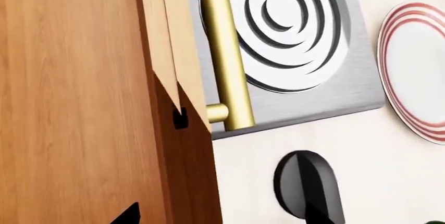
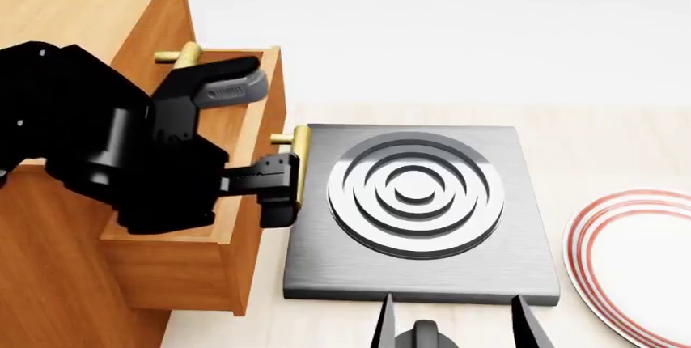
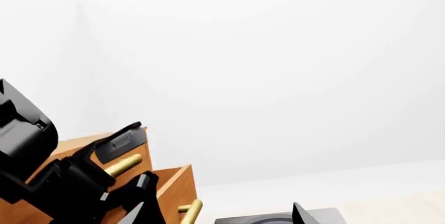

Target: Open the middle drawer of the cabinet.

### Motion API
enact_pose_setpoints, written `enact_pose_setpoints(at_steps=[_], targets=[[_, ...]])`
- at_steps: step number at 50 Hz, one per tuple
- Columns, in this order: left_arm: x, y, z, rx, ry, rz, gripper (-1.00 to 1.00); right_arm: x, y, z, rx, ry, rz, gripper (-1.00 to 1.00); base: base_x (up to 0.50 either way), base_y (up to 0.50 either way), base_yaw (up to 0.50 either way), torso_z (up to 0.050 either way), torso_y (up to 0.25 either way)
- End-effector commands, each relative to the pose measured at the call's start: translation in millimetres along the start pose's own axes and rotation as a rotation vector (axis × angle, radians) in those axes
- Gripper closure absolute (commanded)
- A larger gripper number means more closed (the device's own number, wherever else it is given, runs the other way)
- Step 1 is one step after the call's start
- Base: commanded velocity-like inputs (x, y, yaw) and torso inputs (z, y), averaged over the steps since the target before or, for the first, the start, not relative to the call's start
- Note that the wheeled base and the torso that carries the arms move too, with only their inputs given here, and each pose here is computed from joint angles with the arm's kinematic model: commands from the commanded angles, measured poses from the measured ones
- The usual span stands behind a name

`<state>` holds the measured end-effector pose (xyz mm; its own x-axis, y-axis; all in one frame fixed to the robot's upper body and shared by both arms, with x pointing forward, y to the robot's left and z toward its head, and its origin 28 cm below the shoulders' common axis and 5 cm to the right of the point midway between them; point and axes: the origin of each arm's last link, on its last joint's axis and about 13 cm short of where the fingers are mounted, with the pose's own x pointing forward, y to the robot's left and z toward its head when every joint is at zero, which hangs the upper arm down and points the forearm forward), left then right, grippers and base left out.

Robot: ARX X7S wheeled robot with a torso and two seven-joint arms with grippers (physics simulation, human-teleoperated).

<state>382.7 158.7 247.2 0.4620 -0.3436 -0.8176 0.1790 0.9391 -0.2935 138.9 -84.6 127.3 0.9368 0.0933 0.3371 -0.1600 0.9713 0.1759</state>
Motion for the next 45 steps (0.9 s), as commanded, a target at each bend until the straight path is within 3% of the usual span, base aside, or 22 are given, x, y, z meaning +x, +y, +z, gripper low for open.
enact_pose_setpoints(at_steps=[1,27,45], targets=[[11,-10.5,-7,0.011,0.013,-0.051,-1.00,0,-0.4,0,-0.001,0.000,-0.002,-1.00,0.00,0.00,0.00,0.000,0.000],[22,-39.3,-19,0.070,0.029,-0.110,-1.00,-1,-0.8,1,-0.001,-0.003,-0.006,-1.00,0.00,0.00,0.00,0.000,0.000],[42,-48.8,-27,0.021,-0.069,-0.143,-1.00,0,-2.1,0,0.000,0.001,-0.012,-1.00,0.00,0.00,0.00,0.000,-0.001]])
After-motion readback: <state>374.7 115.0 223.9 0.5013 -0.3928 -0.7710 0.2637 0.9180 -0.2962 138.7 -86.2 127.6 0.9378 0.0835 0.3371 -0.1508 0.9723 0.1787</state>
